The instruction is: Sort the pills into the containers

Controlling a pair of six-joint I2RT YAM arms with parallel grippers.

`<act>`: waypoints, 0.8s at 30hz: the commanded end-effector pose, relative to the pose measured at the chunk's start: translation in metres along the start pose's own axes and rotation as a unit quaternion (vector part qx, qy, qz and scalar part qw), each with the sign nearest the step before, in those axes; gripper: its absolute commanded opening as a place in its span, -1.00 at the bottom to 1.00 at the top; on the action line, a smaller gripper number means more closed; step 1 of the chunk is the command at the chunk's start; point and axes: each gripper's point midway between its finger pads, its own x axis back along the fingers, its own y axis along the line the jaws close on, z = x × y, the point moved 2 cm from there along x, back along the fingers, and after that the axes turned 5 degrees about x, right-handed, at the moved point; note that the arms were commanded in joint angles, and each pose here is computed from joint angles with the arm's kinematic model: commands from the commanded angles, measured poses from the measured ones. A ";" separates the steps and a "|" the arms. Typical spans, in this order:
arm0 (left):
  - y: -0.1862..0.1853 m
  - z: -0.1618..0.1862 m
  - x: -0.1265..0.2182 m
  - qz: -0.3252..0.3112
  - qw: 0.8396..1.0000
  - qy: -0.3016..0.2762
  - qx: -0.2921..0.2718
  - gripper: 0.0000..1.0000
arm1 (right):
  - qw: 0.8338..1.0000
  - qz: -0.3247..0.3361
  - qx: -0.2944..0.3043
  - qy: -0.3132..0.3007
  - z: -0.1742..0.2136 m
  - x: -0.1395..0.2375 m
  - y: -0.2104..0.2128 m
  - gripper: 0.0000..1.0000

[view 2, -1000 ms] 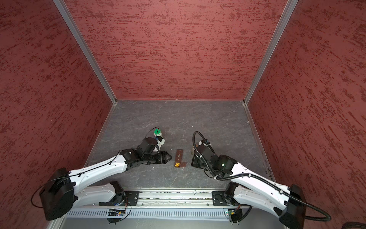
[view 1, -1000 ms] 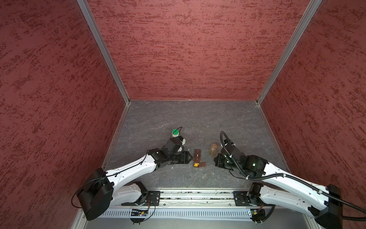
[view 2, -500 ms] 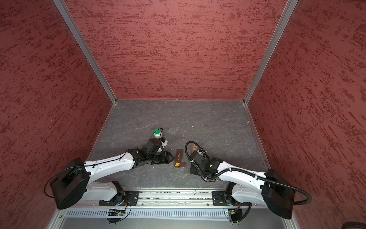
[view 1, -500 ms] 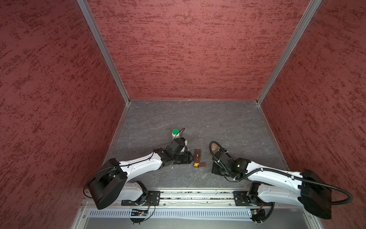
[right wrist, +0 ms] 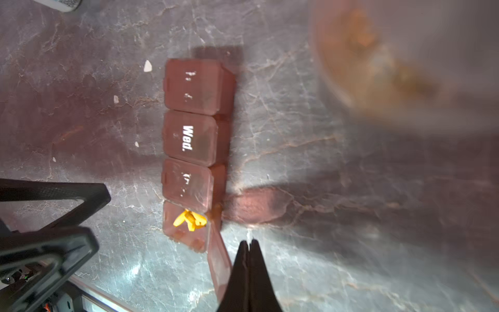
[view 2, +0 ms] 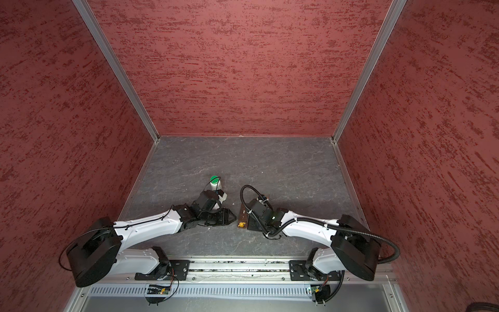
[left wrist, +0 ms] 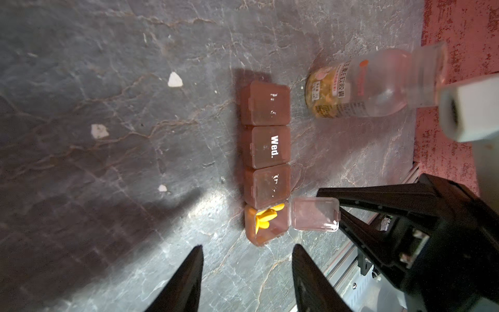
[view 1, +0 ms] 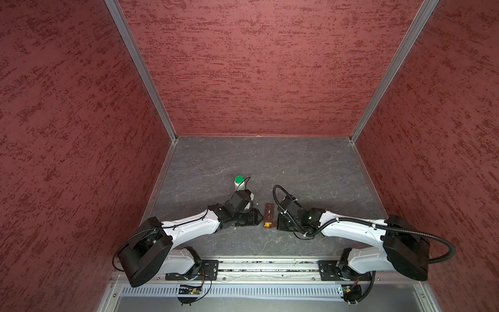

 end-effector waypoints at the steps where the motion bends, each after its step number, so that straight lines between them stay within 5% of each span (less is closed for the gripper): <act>1: 0.003 -0.001 0.003 0.004 1.000 -0.005 0.003 0.08 | 0.999 -0.042 0.010 -0.011 -0.010 0.003 0.024 -0.98; 24: -0.003 0.002 -0.008 0.040 0.999 0.014 0.019 0.27 | 0.999 -0.041 0.021 0.025 -0.008 -0.009 0.037 -0.75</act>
